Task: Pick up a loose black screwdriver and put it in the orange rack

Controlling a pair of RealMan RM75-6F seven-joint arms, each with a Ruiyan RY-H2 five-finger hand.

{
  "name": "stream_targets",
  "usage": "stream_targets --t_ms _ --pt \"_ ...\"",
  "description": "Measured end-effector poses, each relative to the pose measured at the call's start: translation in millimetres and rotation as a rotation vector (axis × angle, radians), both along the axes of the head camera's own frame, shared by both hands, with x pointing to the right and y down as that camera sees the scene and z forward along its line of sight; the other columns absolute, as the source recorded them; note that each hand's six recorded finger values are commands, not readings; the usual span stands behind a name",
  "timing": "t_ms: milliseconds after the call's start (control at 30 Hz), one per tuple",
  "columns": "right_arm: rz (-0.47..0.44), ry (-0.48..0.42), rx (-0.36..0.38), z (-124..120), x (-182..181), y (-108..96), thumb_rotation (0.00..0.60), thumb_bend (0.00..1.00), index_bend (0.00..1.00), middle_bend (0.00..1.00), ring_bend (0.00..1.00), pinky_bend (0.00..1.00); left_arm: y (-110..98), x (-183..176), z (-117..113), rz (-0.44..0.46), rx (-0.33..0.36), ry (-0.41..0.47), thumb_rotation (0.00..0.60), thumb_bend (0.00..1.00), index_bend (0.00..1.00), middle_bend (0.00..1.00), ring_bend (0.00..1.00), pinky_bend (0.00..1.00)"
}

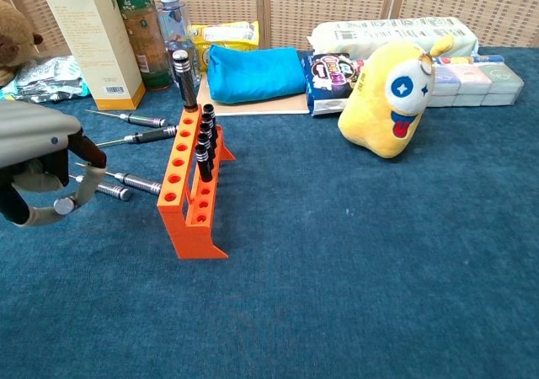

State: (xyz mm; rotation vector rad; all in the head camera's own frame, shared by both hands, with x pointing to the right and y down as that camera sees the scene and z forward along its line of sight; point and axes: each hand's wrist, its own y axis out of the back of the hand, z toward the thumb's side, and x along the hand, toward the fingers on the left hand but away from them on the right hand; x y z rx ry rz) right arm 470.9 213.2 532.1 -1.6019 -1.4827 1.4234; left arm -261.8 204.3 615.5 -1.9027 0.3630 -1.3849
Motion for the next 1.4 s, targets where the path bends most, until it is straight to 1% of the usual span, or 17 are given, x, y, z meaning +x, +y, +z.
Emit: stream_targets --t_ms 200,333,700,1033,1233,1400 --pt "0.0 0.004 -0.012 4 0 0 0.6 0.09 0.01 0.15 0.13 0.07 -8 -4 -14 -0.022 0.011 0.027 0.6 0.32 0.59 1.0 1.0 0.99" --pt "-0.003 0.005 -0.025 8 -1 0 0.6 0.09 0.01 0.15 0.13 0.07 -16 -9 -31 -0.047 0.022 0.052 0.6 0.32 0.59 1.0 1.0 0.99" --pt "0.001 0.003 -0.037 13 -1 0 0.6 0.09 0.01 0.15 0.13 0.07 -34 -20 -68 -0.083 0.009 0.094 0.6 0.33 0.59 1.0 1.0 0.99" --pt "0.028 0.001 -0.042 14 5 -2 0.6 0.09 0.01 0.15 0.13 0.07 -68 -19 -106 -0.109 0.068 0.12 0.6 0.34 0.59 1.0 1.0 0.99" --pt "0.038 -0.002 -0.043 15 8 -3 0.6 0.09 0.01 0.15 0.13 0.07 -89 -12 -118 -0.128 0.074 0.138 0.6 0.34 0.59 1.0 1.0 0.99" --pt "0.045 -0.004 -0.048 16 10 -4 0.6 0.09 0.01 0.15 0.13 0.07 -105 -9 -125 -0.143 0.073 0.131 0.6 0.34 0.59 1.0 1.0 0.99"
